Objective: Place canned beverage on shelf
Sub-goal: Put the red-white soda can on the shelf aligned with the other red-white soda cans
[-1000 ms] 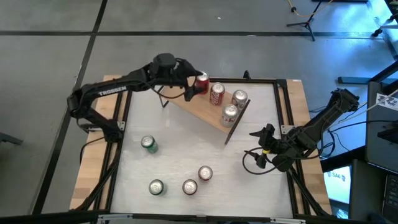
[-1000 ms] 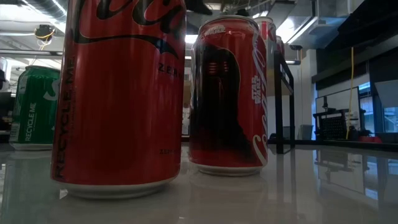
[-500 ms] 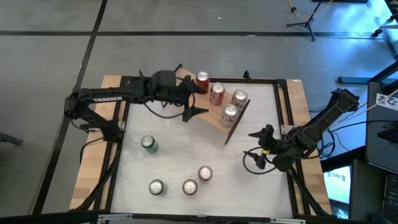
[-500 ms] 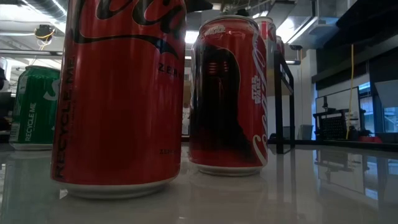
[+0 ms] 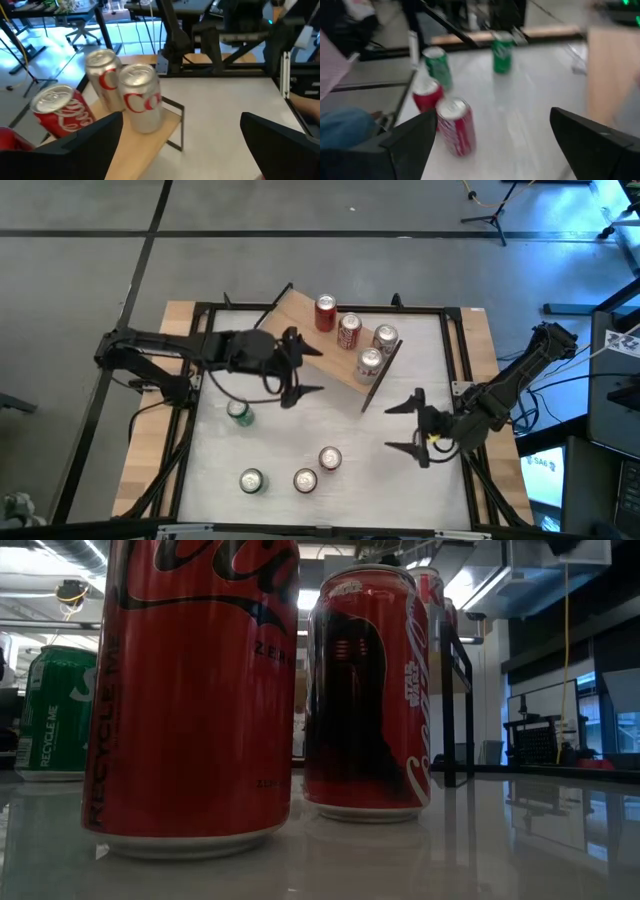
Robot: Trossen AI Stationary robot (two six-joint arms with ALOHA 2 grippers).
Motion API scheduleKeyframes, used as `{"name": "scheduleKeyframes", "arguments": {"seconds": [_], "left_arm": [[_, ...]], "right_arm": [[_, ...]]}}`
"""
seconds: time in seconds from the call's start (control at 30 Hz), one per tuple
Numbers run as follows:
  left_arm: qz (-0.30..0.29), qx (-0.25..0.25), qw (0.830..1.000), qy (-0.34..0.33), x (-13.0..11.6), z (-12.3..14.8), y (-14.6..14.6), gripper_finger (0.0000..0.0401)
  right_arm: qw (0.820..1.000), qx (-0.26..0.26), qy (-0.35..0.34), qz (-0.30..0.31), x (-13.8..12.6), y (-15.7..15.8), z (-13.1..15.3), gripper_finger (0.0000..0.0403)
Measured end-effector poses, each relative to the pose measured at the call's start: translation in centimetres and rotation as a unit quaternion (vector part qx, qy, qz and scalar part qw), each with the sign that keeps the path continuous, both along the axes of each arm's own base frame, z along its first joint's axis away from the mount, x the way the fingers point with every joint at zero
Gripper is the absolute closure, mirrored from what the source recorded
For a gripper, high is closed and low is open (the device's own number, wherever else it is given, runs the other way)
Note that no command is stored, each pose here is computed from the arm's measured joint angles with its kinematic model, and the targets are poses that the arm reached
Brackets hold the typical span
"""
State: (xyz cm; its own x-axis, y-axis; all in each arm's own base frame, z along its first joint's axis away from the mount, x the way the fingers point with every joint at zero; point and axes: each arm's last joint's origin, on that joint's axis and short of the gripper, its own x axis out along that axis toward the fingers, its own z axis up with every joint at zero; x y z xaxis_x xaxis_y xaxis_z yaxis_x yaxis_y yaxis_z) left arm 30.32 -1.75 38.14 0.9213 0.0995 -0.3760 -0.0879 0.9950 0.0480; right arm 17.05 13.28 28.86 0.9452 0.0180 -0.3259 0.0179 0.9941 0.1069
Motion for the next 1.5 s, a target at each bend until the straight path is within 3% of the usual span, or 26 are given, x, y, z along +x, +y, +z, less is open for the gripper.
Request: {"name": "scheduleKeyframes", "arguments": {"seconds": [0.17,0.37,0.6,0.93,1.17,1.5], "left_arm": [[-0.007,0.008,1.0,-0.002,-0.2,0.0,-2.2,0.0009],[-0.003,-0.002,1.0,-0.007,-0.6,0.0,-4.3,0.0009],[0.012,0.004,1.0,-0.013,-1.1,0.1,-6.1,0.0009],[0.043,0.022,0.999,-0.019,-1.4,0.1,-6.5,0.0009],[0.057,0.026,0.998,-0.023,-1.3,0.2,-6.4,0.0009],[0.063,0.026,0.997,-0.029,-1.3,0.3,-6.4,0.0009]], "right_arm": [[0.997,-0.033,-0.053,0.054,0.3,0.5,1.2,0.0022],[0.993,-0.048,-0.062,0.093,0.9,1.0,3.1,0.0022],[0.98,-0.104,0.009,0.169,3.9,0.8,4.5,0.0022],[0.949,-0.123,0.149,0.249,9.5,-0.8,4.3,0.0022],[0.916,-0.162,0.149,0.336,12.2,-0.7,3.3,0.0022],[0.907,-0.18,0.167,0.343,14.8,-1.4,1.2,0.0022]]}}
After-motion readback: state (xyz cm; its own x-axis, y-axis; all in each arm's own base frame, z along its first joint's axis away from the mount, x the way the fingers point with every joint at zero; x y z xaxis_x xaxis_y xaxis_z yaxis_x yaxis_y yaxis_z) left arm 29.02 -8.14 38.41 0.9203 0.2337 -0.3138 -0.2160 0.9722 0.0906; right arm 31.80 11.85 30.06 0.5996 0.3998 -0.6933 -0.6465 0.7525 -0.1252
